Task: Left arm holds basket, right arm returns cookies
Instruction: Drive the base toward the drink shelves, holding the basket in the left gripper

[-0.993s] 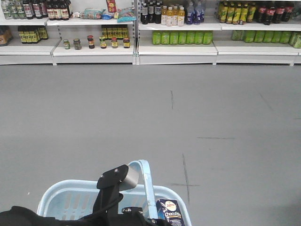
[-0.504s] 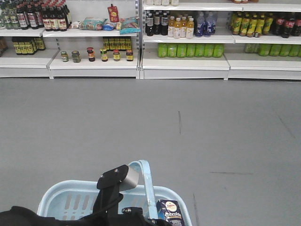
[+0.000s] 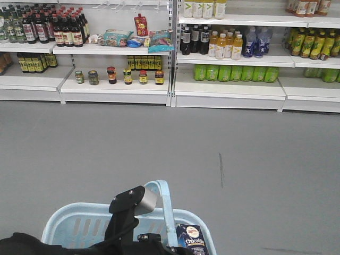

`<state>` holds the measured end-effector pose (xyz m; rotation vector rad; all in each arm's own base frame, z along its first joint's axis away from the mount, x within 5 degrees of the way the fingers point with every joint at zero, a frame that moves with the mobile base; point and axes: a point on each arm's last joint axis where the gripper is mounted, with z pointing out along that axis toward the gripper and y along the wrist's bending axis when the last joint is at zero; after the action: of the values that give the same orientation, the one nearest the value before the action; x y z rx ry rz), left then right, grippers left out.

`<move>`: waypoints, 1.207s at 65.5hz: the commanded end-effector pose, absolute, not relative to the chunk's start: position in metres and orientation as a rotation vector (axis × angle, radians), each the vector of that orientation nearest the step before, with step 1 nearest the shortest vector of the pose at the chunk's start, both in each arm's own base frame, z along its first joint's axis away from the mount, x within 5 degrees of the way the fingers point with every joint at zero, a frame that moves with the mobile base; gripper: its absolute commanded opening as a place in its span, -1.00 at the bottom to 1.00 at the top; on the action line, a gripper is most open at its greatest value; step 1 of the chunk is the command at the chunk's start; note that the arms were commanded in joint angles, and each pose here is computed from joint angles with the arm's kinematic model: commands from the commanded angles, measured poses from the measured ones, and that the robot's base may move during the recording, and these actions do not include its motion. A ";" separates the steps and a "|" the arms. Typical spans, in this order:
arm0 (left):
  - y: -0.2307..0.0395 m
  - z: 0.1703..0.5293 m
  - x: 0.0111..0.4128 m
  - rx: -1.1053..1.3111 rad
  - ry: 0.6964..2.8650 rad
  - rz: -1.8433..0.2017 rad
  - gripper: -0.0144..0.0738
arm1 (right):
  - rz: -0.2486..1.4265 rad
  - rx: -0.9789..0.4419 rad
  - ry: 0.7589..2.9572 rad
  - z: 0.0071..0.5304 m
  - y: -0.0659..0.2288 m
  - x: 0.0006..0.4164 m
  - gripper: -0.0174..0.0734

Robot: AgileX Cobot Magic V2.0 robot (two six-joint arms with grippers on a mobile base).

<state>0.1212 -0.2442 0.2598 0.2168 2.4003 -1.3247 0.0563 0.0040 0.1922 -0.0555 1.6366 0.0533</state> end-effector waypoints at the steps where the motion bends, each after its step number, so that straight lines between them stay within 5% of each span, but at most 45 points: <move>1: -0.244 0.279 0.121 0.217 2.331 -1.374 -0.69 | 0.048 -0.057 1.555 0.198 0.004 0.055 -0.64; 79: -0.244 0.278 0.121 0.215 2.331 -1.371 -0.69 | 0.048 -0.057 1.553 0.198 0.004 0.055 -0.64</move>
<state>0.1225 -0.2437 0.2597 0.2043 2.3949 -1.3125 0.0563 0.0040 0.1922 -0.0555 1.6366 0.0533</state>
